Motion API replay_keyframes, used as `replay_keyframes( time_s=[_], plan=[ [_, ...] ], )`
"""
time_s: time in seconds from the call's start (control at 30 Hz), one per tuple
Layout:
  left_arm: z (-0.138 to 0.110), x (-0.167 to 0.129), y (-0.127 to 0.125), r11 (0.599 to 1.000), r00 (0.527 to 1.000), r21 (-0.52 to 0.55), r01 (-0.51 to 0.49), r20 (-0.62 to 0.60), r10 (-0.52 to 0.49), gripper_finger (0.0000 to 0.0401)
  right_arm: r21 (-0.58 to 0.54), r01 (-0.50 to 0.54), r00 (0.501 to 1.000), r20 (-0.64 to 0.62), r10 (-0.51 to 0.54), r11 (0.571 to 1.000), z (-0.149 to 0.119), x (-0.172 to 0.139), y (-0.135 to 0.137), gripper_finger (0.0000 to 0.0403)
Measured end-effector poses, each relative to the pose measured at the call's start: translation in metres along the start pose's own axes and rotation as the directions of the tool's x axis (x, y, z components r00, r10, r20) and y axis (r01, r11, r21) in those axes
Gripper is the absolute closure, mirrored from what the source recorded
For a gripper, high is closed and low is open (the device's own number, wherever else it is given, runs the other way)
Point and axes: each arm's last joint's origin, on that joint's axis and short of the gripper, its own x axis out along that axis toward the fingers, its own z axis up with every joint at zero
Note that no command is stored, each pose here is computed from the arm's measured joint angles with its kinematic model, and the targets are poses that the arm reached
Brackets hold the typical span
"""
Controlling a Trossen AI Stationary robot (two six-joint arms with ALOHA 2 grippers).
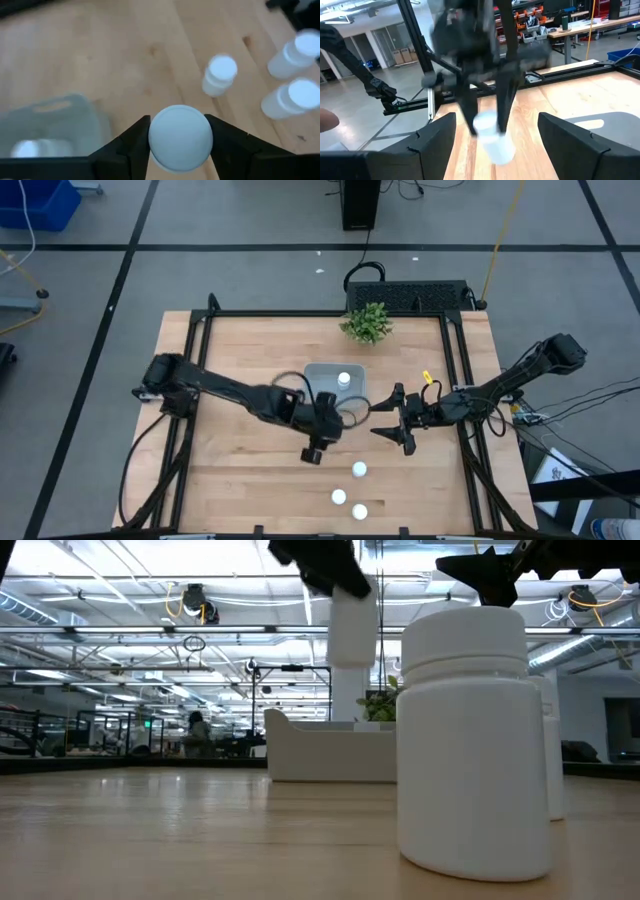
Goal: Pick and place pill bottles into a basket
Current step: Put the white pill bottle into the gray bin
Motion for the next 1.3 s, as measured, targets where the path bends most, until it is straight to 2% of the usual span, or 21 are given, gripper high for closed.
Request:
replay_keyframes(
  time_s=[0.1, 0.27, 0.47, 0.6, 0.8, 0.93, 1.1, 1.3],
  plan=[
    [0.003, -0.021, 0.014, 0.999, 0.999, -0.016, -0.028, 0.027, 0.028, 0.0233, 0.001, 0.000, 1.000, 0.002, 0.000, 1.000, 0.000, 0.000, 0.000, 0.0124],
    [0.004, -0.056, 0.043, 0.994, 0.993, -0.071, -0.084, 0.081, 0.089, 0.0234, 0.000, 0.000, 1.000, 0.001, 0.000, 1.000, 0.000, 0.000, 0.000, 0.0124],
    [-0.002, -0.078, 0.082, 0.982, 0.985, -0.148, -0.119, 0.109, 0.135, 0.0213, -0.001, 0.000, 1.000, 0.001, 0.000, 1.000, 0.000, 0.000, 0.000, 0.0124],
    [-0.010, -0.080, 0.107, 0.968, 0.980, -0.198, -0.155, 0.095, 0.176, 0.0234, -0.004, 0.000, 1.000, 0.002, 0.000, 1.000, 0.000, 0.000, 0.000, 0.0124],
    [-0.022, -0.079, 0.138, 0.949, 0.977, -0.265, -0.171, 0.077, 0.198, 0.0230, -0.004, 0.000, 1.000, 0.001, 0.000, 1.000, 0.000, 0.000, 0.000, 0.0124],
    [-0.027, -0.078, 0.148, 0.946, 0.975, -0.288, -0.151, 0.115, 0.191, 0.0212, -0.010, 0.000, 1.000, -0.001, 0.000, 1.000, 0.000, 0.000, 0.000, 0.0124],
    [-0.042, -0.066, 0.155, 0.937, 0.972, -0.307, -0.168, 0.106, 0.209, 0.0235, -0.010, 0.000, 1.000, -0.001, 0.000, 1.000, 0.000, 0.000, 0.000, 0.0124],
    [-0.064, -0.049, 0.162, 0.928, 0.968, -0.331, -0.173, 0.118, 0.223, 0.0227, -0.012, 0.000, 1.000, -0.002, 0.000, 1.000, 0.000, 0.000, 0.000, 0.0124]
  ],
)
